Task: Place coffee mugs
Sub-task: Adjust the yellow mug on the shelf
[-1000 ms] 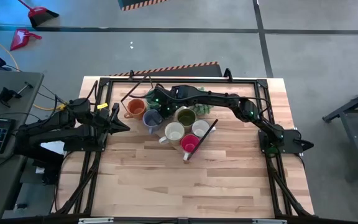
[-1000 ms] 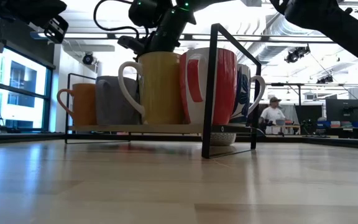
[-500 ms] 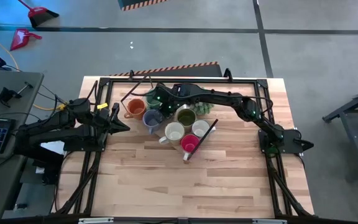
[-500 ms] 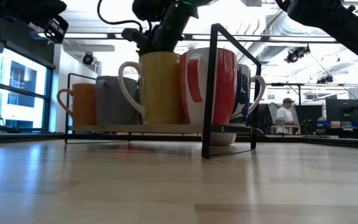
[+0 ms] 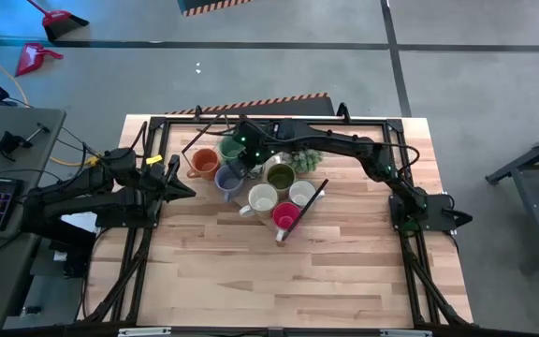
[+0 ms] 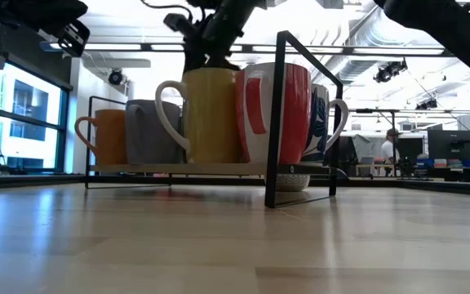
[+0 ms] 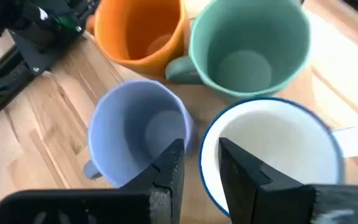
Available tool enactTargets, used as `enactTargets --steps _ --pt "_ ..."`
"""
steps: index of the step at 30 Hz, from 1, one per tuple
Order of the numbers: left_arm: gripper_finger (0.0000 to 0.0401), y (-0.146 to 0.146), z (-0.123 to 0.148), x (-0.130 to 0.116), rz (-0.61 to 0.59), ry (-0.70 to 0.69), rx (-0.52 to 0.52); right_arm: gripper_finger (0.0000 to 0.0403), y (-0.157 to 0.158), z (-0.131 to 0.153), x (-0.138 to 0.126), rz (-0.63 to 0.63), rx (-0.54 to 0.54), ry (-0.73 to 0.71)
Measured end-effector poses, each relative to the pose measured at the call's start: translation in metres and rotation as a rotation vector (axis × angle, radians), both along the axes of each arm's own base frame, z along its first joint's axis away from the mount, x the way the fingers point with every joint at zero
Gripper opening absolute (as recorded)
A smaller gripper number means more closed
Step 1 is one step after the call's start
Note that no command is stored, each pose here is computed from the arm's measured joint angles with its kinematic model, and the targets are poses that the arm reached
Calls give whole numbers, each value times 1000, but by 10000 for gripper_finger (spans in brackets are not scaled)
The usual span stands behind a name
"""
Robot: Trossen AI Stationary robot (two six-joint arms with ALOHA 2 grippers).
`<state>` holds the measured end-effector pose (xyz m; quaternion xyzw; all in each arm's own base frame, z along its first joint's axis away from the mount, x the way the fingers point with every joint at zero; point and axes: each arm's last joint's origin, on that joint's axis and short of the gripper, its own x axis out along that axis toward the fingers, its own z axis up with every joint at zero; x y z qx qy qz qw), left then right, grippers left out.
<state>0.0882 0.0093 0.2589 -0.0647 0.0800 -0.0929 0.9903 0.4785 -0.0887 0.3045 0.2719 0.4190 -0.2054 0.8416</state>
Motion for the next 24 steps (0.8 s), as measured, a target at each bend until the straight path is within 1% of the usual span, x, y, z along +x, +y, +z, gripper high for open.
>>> enactTargets --steps 6,11,18,20,24 --pt "0 0 0 0 0 1 1 76 3 25 -10 17 -28 -60" --pt "0 0 0 0 0 0 1 76 12 42 -15 40 -48 -115" --pt "0 0 0 0 -1 0 1 76 33 69 -19 119 -169 -215" --pt "0 0 0 0 -1 1 1 76 40 75 -21 141 -188 -235" --pt "0 0 0 0 0 -1 2 76 53 93 -25 167 -230 -323"
